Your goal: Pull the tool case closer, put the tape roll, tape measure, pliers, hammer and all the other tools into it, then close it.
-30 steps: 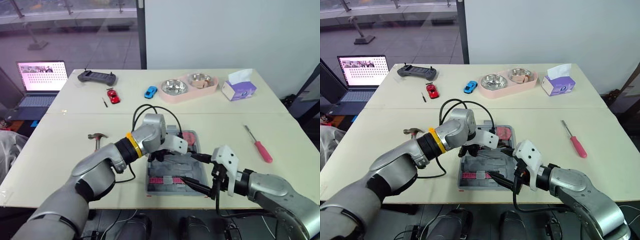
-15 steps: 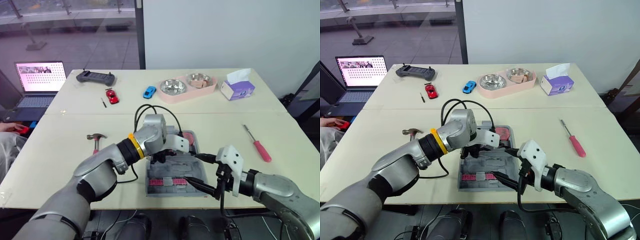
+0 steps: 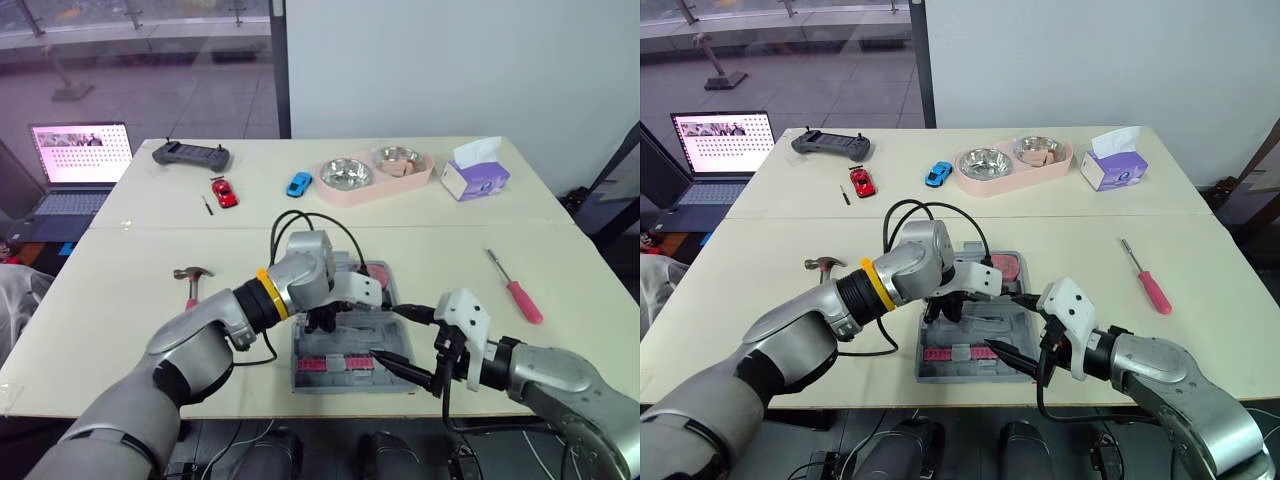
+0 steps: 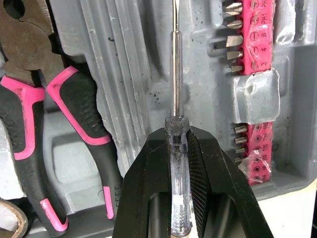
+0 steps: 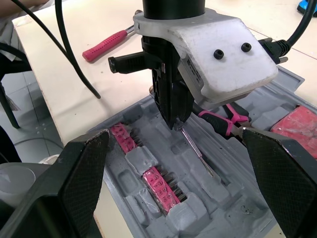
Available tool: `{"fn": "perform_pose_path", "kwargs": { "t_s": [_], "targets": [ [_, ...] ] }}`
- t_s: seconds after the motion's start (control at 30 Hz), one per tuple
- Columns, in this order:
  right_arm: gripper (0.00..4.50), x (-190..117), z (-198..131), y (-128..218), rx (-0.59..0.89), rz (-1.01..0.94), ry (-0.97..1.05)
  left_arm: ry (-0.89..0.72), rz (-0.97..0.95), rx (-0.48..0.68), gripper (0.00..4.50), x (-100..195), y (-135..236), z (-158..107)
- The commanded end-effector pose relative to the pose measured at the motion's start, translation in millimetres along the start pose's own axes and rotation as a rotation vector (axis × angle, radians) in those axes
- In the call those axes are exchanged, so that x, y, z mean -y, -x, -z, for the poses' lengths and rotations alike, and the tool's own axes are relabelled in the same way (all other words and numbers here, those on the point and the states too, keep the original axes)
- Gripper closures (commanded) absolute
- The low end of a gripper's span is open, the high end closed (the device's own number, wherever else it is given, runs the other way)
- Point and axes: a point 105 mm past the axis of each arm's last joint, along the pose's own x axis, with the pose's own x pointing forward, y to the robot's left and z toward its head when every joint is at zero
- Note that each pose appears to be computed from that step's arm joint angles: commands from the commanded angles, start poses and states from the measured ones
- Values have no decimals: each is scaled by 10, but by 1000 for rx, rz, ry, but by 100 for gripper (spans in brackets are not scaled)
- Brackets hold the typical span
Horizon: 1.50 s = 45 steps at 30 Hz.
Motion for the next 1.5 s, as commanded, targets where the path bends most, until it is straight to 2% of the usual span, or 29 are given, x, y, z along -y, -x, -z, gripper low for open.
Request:
{"fn": "perform_pose_path", "kwargs": {
  "t_s": [0.03,0.3,0.77,1.1,1.4,1.5],
  "targets": [
    [0,-16,-64,15,17,-2,21,28,-47,52,447,-77,203,-36],
    [0,-21,-74,-4,21,-6,18,15,-55,37,447,-79,247,-3],
    [0,-36,-69,7,20,3,12,25,-32,20,447,-20,62,20],
    [0,-38,-65,10,18,-3,13,23,-50,33,447,-34,63,2],
    [0,-34,-55,13,17,-8,12,18,-73,84,6,-26,219,-93],
    [0,-30,-52,9,15,-10,13,13,-84,116,6,-12,321,-125]
  ]
}}
